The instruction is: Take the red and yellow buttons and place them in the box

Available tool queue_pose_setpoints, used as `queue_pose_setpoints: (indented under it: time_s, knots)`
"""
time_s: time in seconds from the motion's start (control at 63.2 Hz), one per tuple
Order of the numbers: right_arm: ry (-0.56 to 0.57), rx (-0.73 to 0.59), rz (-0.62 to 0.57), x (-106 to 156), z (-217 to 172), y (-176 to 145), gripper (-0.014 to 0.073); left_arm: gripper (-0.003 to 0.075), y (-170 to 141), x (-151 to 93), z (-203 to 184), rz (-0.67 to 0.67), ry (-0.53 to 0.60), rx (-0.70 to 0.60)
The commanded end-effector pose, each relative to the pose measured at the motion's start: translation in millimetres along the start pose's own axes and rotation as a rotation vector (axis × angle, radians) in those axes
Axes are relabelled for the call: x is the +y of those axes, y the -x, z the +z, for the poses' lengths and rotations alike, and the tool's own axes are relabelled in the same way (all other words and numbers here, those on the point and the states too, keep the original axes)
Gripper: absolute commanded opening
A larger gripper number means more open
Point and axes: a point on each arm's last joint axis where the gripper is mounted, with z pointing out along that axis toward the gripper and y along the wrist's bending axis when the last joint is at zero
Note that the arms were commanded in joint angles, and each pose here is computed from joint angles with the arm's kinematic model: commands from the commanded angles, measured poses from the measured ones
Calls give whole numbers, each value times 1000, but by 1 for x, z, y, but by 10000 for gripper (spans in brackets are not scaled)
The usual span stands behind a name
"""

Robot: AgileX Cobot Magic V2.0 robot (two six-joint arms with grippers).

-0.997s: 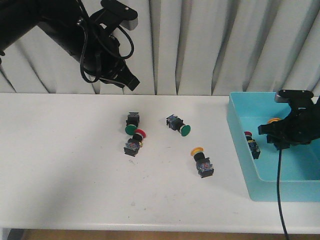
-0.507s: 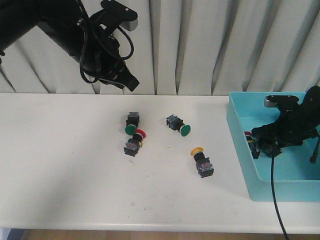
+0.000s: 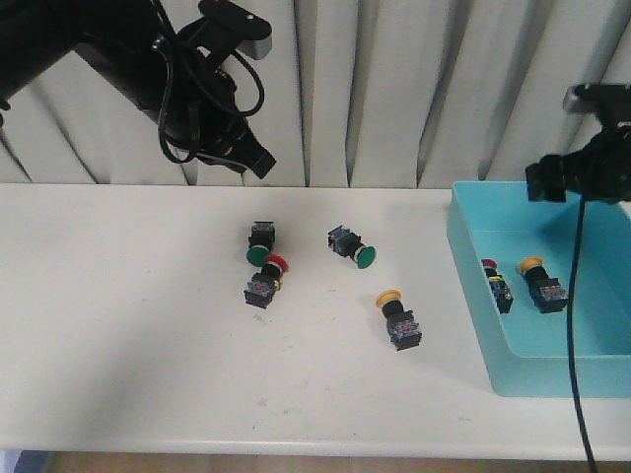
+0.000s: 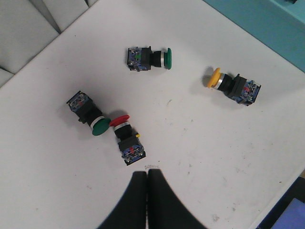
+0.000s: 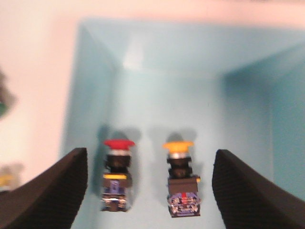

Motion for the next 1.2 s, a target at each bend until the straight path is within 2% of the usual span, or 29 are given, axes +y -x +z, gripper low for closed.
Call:
queue_pose_setpoints:
  time_s: [0.0,0.19,0.364,0.475,0.586,0.681,0.839,1.029,1.187]
  knots:
    - [8,-226,-4,11,-75,26,502,3,9,-4,-33,-2,19,-130]
    - [64,-413,-60,33,-161,26,425,3,11,-4,-33,-2,23,-142]
    - [159,-564,-117,57,-230,14,280,3,12,-5,-33,-8,11,-156]
    - [198,-611,-117,66,-249,-2,150,3,13,-7,-34,-19,-16,-165]
    - [152,-660,-122,65,-243,-30,-16,3,13,-9,-34,-22,-34,-172]
    - [81,-720,-109,63,-239,-55,-8,3,14,-9,-34,-24,-37,-181]
    - [-28,-832,-16,55,-235,-89,-6,3,15,-10,-34,-34,-49,-194]
    - [-75,-915,53,52,-239,-103,-6,3,15,-10,-34,-40,-49,-193]
    - [-65,-927,49,55,-238,-104,-6,3,15,-10,-34,-40,-49,-189]
